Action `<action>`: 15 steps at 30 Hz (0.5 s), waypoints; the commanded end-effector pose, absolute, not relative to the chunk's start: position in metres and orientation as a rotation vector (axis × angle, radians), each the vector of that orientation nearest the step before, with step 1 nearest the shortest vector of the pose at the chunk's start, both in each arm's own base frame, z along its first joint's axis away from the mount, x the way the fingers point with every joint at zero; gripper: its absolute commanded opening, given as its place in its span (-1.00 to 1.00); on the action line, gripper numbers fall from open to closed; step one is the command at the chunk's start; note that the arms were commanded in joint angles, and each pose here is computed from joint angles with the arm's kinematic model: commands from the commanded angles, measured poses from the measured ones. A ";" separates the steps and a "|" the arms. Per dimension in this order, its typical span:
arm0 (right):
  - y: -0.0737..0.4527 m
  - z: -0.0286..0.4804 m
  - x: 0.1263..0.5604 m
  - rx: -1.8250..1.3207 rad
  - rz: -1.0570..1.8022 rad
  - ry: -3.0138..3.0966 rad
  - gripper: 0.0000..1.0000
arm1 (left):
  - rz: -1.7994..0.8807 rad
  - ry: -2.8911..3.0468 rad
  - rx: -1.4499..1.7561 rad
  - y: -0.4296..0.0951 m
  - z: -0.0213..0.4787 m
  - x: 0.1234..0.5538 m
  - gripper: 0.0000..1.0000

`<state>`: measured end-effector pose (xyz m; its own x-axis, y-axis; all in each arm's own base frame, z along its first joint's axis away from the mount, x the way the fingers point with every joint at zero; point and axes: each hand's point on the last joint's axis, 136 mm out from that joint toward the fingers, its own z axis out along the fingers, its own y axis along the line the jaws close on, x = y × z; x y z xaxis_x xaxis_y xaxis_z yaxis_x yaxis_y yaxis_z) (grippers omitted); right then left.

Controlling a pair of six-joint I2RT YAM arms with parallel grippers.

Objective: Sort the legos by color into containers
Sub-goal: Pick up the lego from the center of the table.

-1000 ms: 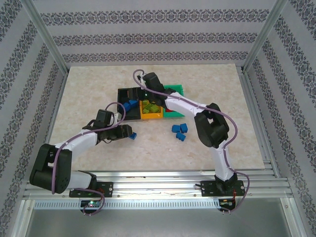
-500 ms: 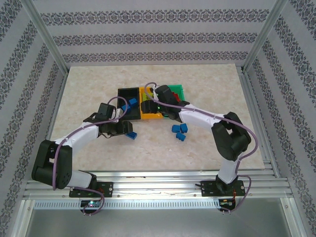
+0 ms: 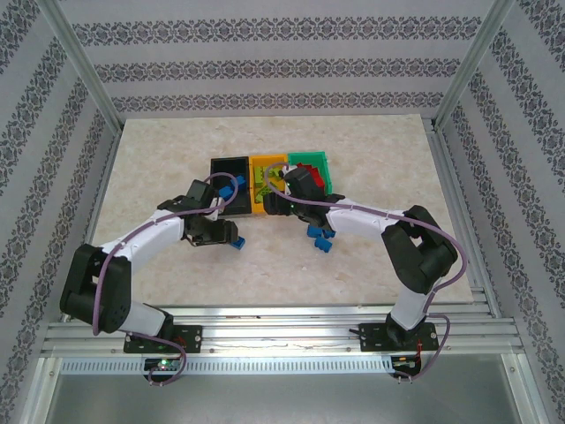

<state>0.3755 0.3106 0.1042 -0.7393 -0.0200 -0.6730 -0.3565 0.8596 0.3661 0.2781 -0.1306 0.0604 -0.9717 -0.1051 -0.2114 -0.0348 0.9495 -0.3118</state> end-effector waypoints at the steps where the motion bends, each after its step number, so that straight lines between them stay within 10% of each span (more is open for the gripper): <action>1: 0.319 0.124 0.377 -0.274 0.655 2.265 0.34 | -0.383 2.921 -0.363 -0.123 0.056 0.276 0.24; 15: 0.312 0.117 0.365 -0.294 0.643 2.247 0.35 | -0.556 2.805 -0.808 -0.156 0.055 0.291 0.22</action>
